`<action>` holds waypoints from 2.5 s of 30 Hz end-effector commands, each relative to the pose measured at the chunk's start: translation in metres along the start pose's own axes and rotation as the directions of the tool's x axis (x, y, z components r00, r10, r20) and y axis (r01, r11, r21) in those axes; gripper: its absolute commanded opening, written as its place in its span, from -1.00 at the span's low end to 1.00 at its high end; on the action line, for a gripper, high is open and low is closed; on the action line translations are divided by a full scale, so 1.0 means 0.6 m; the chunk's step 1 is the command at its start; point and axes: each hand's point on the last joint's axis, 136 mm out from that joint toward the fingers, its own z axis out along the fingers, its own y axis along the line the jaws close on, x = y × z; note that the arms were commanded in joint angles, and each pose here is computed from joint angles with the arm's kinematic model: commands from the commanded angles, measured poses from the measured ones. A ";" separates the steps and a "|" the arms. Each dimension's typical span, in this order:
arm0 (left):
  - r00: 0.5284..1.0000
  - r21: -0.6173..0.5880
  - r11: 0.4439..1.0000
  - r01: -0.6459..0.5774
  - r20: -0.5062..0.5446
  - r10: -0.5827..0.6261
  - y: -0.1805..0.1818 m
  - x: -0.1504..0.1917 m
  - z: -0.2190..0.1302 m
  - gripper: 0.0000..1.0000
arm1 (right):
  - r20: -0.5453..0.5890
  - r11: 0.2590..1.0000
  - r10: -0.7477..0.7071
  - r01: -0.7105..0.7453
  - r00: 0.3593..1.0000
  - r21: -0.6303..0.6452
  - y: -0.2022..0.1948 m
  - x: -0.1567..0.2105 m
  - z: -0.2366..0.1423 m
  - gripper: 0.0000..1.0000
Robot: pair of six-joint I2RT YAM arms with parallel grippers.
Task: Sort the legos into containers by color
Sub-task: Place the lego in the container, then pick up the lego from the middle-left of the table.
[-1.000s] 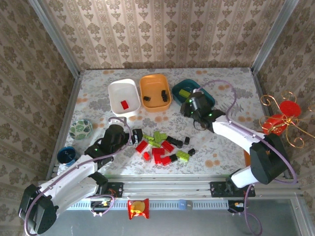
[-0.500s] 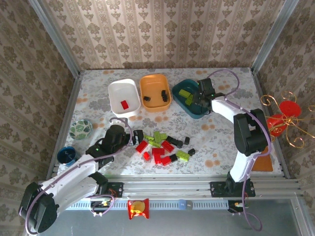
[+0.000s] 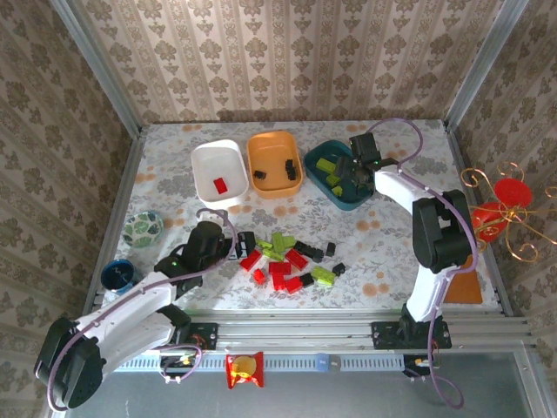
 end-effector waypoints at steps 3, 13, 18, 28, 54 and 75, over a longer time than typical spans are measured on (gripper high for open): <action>1.000 0.023 1.000 -0.017 0.026 0.016 -0.018 -0.026 -0.010 1.00 | 0.042 0.995 -0.008 0.012 0.999 -0.094 0.028 -0.002 -0.080 0.43; 0.989 -0.025 0.990 -0.142 0.041 0.143 -0.026 -0.072 -0.029 1.00 | 0.082 0.968 -0.069 0.086 0.994 -0.237 0.074 0.092 -0.204 0.44; 0.989 -0.062 0.987 -0.148 -0.026 0.146 -0.015 -0.078 -0.023 0.84 | 0.062 0.951 -0.160 0.170 0.985 -0.258 0.085 0.158 -0.230 0.44; 0.963 0.039 0.982 -0.187 -0.188 0.191 -0.053 -0.037 0.024 0.51 | -0.008 0.952 -0.164 0.156 0.986 -0.264 0.072 0.224 -0.214 0.44; 0.842 -0.081 0.937 -0.339 -0.470 0.264 -0.007 0.124 0.055 0.40 | 0.008 0.952 -0.161 0.158 0.987 -0.262 0.066 0.226 -0.214 0.43; 0.878 -0.092 0.951 -0.295 -0.419 0.231 -0.009 0.094 0.056 -0.27 | 0.034 0.956 -0.160 0.164 0.986 -0.244 0.056 0.219 -0.224 0.44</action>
